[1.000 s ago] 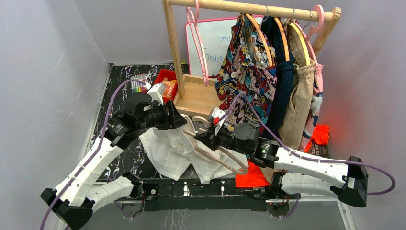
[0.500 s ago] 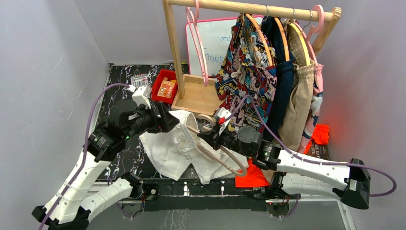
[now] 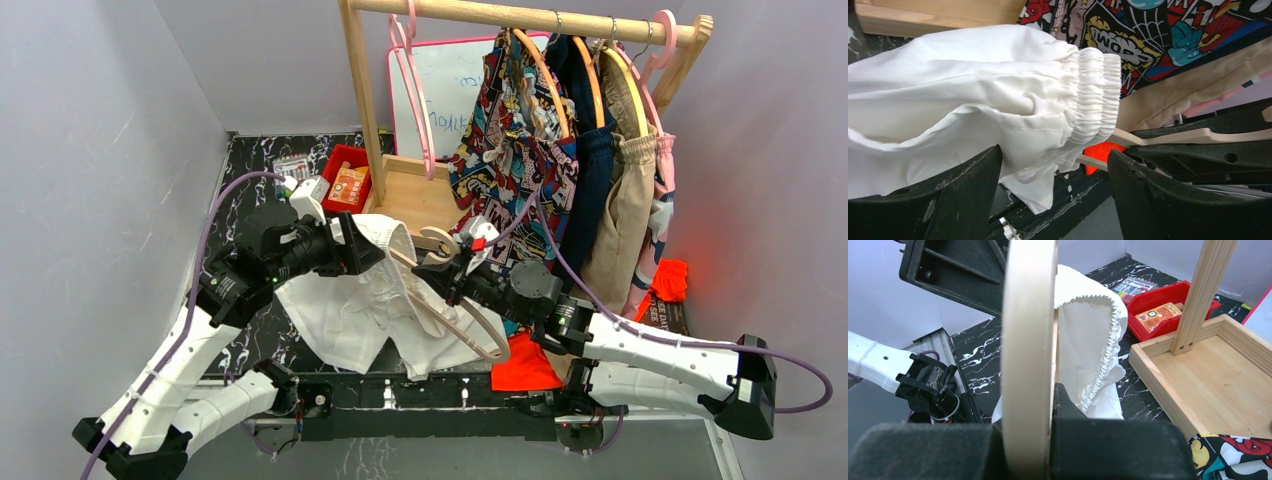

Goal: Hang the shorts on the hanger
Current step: Hang the shorts on the hanger.

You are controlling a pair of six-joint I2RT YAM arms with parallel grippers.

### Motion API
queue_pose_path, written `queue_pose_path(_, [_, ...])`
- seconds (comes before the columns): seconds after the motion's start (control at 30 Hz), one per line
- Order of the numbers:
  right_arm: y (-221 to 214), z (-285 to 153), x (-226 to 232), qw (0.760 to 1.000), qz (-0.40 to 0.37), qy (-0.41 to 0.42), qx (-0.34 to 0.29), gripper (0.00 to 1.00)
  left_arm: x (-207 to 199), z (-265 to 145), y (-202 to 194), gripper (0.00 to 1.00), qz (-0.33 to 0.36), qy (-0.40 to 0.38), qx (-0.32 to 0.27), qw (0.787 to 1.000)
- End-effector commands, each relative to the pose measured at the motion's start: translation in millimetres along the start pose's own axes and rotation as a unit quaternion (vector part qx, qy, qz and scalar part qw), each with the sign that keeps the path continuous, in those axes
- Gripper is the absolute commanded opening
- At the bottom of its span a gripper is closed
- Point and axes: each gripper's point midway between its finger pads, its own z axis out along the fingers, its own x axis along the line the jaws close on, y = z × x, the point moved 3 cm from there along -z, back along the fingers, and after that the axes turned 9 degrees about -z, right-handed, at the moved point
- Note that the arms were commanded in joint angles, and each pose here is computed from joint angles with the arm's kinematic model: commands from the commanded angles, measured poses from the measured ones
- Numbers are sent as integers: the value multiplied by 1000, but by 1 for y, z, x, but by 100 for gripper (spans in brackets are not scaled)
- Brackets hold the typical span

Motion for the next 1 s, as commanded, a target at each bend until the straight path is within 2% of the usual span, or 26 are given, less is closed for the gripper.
queue_pose_path(0.0, [46, 5, 1, 997, 15, -4, -78, 0, -20, 2, 2, 75, -3, -57, 11, 998])
queue_pose_path(0.23, [36, 12, 1, 997, 23, -7, -67, 0, -9, 13, -5, 74, -2, -39, 24, 999])
queue_pose_path(0.37, [36, 18, 6, 998, 27, 5, -62, 0, 3, 19, -9, 69, -1, -16, 23, 1000])
queue_pose_path(0.47, [36, 19, 6, 998, 27, 7, -62, 0, 10, 21, -10, 57, 2, 1, 21, 1000])
queue_pose_path(0.8, [36, 10, -2, 998, 23, -17, -64, 0, 30, 17, -13, 4, 9, 45, 3, 999])
queue_pose_path(0.83, [37, 8, -3, 997, 23, -19, -67, 0, 33, 16, -12, 0, 9, 53, -1, 999])
queue_pose_path(0.97, [42, 0, -8, 996, 23, -33, -76, 0, 45, 11, -10, 0, 12, 88, -18, 996])
